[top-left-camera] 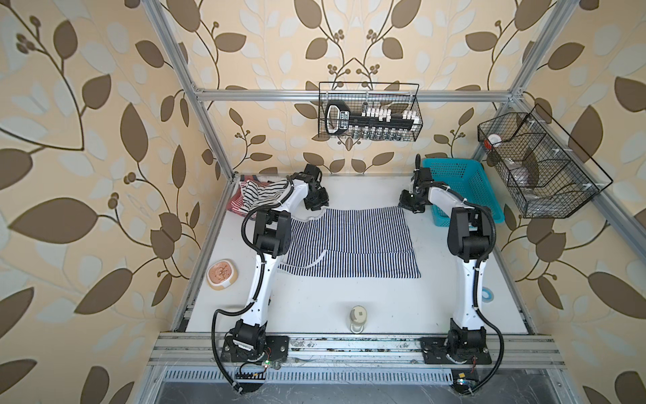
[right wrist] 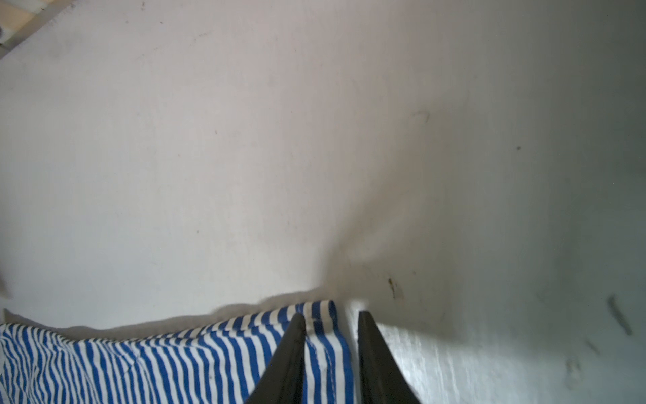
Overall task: Fold and stack tank tops
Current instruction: Fold the tank top at the center of the table.
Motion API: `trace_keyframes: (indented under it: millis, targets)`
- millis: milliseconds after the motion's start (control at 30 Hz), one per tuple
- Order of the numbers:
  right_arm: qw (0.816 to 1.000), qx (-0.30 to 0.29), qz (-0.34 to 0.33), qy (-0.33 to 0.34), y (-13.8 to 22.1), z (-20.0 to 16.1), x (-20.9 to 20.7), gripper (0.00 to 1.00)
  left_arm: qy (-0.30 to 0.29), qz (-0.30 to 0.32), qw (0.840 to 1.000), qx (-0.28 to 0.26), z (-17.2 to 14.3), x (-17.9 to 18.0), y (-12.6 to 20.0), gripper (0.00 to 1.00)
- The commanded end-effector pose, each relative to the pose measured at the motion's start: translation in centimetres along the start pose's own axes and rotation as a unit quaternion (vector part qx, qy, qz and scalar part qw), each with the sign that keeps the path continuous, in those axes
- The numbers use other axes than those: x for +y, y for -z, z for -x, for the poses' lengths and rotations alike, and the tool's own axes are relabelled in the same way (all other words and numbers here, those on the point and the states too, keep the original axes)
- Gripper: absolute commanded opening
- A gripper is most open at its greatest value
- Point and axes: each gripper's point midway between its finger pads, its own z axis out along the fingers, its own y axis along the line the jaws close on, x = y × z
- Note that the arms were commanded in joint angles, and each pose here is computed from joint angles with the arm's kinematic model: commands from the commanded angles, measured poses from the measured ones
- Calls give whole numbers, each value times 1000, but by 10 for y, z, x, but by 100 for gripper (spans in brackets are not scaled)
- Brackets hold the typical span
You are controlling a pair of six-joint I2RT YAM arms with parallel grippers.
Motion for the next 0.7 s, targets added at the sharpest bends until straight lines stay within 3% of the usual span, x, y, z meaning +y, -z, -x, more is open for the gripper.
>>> trace_keyframes:
  millis: [0,133,667]
  targets:
    - [1000,16,-16,13,-10,-6,-2,25,-7,8,999,30,-19,0,10,37]
    - [1000,21,-11,12,-14,-7,1,18,-7,9,999,36,-21,1,9,34]
    - [999,32,-10,12,-20,-13,-3,6,-17,13,998,51,-31,-1,5,16]
